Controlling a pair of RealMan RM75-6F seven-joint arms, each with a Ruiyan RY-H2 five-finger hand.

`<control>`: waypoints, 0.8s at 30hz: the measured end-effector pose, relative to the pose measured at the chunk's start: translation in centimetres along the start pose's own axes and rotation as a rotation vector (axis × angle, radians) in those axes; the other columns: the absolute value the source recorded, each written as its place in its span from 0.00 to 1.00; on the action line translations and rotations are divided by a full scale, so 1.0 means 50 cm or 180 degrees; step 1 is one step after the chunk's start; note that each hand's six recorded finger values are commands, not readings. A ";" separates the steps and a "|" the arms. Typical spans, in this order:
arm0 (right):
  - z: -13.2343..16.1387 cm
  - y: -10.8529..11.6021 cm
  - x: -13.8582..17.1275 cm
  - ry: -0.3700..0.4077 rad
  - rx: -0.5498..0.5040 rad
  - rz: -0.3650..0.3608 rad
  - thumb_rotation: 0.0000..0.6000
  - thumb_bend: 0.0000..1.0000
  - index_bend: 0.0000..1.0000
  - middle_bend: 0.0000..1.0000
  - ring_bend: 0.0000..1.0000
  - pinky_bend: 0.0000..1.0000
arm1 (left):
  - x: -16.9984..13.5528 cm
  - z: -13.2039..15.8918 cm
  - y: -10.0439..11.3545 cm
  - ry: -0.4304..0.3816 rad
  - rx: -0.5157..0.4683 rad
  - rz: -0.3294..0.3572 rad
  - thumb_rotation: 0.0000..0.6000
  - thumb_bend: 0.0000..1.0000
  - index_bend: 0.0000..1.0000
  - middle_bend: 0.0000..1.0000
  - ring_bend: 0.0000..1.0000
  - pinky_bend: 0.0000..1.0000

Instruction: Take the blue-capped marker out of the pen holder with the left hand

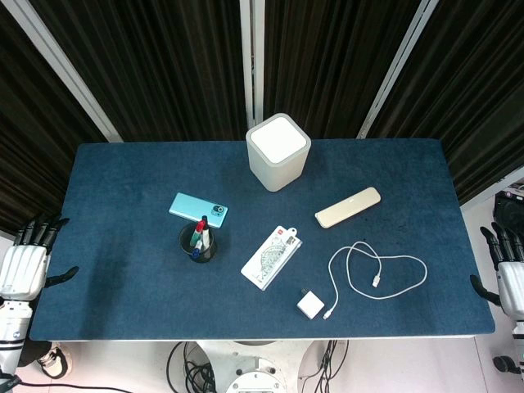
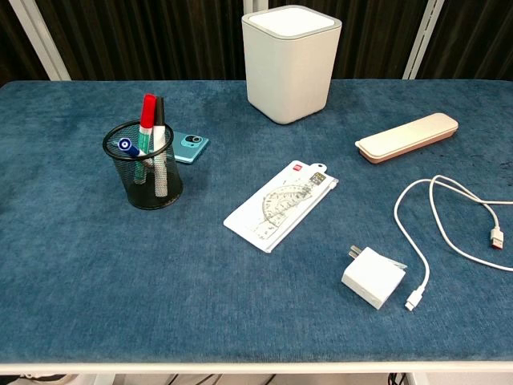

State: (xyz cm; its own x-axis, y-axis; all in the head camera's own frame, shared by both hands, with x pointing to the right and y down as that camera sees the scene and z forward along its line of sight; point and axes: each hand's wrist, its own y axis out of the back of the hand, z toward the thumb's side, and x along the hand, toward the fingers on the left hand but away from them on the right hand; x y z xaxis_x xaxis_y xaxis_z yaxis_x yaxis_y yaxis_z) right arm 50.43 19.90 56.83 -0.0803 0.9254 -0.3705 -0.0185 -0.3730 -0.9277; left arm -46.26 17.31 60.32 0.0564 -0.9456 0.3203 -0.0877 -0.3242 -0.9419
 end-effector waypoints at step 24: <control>0.003 0.031 -0.008 -0.0082 -0.0056 0.0064 1.00 0.21 0.00 0.00 0.00 0.00 | 0.016 0.124 0.021 -0.0520 -0.0323 -0.0319 1.00 0.12 0.15 0.22 0.13 0.41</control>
State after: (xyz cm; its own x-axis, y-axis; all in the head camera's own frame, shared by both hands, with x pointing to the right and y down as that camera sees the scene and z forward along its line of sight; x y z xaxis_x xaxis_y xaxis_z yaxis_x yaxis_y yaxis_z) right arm 50.29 18.96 55.56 -0.1063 0.9155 -0.3879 0.0009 -0.3901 -0.9208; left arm -40.13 16.38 58.97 0.2297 -0.8945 0.3835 -0.1727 -0.4252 -0.8885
